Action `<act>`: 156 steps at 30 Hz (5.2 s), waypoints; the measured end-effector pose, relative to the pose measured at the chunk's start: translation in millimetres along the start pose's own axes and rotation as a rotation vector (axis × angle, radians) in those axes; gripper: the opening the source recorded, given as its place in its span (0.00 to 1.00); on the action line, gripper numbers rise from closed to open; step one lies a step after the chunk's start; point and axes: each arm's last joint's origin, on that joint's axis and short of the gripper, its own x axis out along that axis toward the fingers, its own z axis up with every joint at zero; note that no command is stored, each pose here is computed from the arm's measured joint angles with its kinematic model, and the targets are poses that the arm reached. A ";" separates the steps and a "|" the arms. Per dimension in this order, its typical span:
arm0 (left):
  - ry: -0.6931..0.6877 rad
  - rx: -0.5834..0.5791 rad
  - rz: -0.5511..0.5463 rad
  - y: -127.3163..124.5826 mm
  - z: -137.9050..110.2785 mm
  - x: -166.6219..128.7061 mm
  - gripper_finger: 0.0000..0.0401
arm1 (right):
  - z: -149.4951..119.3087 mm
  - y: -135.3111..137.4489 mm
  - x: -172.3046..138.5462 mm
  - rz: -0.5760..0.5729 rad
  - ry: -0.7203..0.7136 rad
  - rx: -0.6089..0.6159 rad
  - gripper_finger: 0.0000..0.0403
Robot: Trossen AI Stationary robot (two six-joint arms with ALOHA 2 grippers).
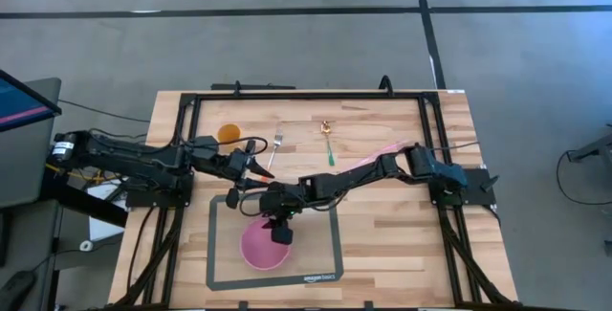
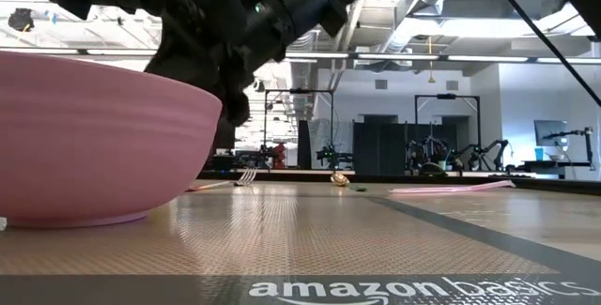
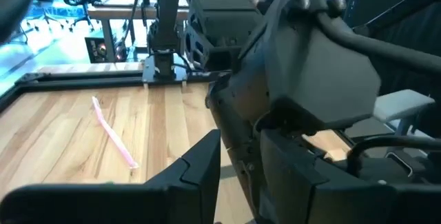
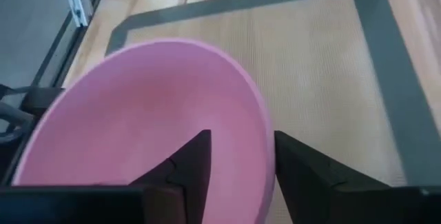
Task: Pick & Place Utensil
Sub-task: Put the orange fork into the pink bowl on the transparent mat
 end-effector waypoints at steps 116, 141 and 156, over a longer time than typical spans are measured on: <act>0.546 -0.289 0.968 49.0 -102.2 66.4 0.26 | -112.1 -59.3 -291.6 -0.542 -0.160 0.199 0.29; 0.598 -0.400 1.030 52.0 -135.1 73.3 0.26 | -112.1 -59.3 -291.6 -0.542 -0.160 0.199 0.29; 0.584 -0.436 1.001 49.9 -129.2 71.4 0.02 | -112.1 -59.3 -291.6 -0.542 -0.160 0.199 0.29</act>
